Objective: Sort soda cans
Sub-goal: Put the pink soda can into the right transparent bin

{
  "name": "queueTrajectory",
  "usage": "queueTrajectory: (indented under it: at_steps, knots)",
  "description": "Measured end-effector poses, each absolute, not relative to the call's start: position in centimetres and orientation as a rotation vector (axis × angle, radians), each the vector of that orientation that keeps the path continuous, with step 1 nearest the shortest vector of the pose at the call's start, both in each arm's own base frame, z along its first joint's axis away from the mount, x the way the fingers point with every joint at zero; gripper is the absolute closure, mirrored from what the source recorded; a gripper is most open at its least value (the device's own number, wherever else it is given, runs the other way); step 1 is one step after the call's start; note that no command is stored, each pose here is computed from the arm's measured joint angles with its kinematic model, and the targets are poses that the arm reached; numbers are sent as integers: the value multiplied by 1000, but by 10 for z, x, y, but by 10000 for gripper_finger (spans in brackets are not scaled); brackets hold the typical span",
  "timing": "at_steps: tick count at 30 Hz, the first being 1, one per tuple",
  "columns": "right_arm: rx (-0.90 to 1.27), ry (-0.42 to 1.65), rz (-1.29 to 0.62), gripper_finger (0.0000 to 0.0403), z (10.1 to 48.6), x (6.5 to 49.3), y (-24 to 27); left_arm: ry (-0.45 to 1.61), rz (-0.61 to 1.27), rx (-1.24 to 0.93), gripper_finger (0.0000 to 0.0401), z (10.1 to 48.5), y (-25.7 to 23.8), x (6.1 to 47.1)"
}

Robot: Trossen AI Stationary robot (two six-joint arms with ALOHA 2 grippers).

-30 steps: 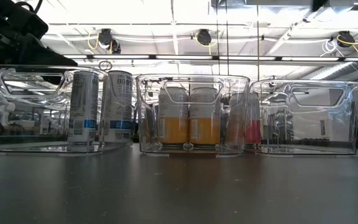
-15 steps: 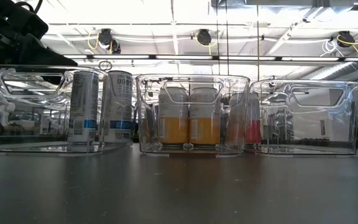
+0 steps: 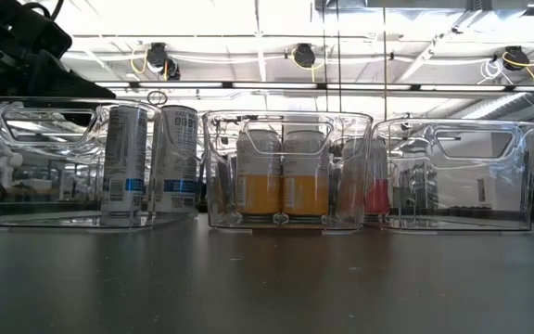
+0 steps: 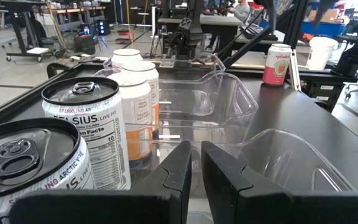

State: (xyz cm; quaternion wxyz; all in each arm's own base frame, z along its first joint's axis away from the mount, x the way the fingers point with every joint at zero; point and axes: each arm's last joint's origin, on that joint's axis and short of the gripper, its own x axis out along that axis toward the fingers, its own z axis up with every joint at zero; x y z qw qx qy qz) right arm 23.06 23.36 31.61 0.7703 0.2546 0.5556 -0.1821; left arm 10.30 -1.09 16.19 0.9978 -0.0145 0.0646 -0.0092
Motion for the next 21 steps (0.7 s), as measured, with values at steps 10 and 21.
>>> queueTrajectory:
  at_steps: [10,21]
  knots:
    - [604,1116,-242,34,298,261,258,129,-18,-29,351,162,-11,103]
    - [478,1095,-254,34,294,271,247,129,-18,-29,351,162,-11,103]
